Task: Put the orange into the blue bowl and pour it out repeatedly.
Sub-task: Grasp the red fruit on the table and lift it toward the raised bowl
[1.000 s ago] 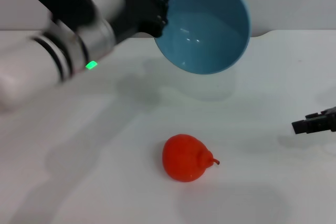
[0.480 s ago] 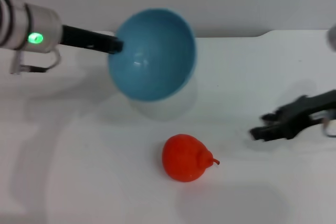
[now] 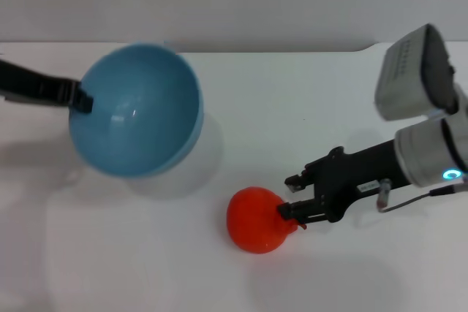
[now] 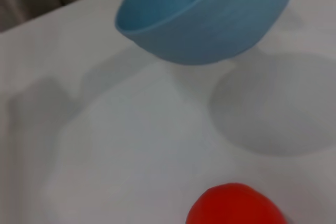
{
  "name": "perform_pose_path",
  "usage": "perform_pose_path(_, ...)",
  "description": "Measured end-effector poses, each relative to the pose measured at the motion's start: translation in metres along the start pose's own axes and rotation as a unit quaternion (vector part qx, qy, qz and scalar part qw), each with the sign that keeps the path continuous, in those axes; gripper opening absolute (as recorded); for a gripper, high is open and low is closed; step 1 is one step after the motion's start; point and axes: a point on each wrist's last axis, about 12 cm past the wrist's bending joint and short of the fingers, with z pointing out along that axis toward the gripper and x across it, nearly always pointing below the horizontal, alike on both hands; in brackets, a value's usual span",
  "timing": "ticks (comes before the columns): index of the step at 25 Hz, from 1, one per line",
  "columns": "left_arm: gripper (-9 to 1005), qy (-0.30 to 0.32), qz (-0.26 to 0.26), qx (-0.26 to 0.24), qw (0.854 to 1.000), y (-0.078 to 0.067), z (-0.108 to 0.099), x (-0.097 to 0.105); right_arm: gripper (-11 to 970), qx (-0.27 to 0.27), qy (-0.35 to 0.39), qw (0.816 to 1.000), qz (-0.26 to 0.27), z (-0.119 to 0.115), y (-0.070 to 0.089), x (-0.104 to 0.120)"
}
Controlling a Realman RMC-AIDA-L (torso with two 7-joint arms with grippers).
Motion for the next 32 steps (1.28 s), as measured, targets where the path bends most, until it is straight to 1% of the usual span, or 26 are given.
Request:
perform_pose_path(5,-1,0.025,0.001,0.003,1.000,-0.001,0.002,0.010,437,0.003,0.014,1.000,-0.012,0.015,0.001,-0.001)
perform_pose_path(10,-1,0.040,0.008,0.007,0.999,-0.006,0.006,0.013,434,0.003,0.029,0.999,-0.016,0.032,0.001,0.000)
perform_pose_path(16,-1,0.046,0.015,0.007,0.999,-0.010,0.009,0.013,431,-0.008,0.048,0.999,0.010,0.047,-0.003,0.007)
perform_pose_path(20,-2,0.049,0.026,0.008,0.998,-0.015,0.012,0.012,429,-0.009,0.051,0.998,0.024,0.052,-0.005,0.012)
perform_pose_path(27,-2,0.052,0.043,0.009,0.998,-0.022,0.017,0.009,425,-0.010,0.046,0.998,0.042,0.050,-0.005,0.014)
perform_pose_path(32,-2,0.056,0.048,0.009,0.997,-0.024,0.019,0.010,236,-0.010,0.035,0.998,0.055,0.047,-0.006,0.016)
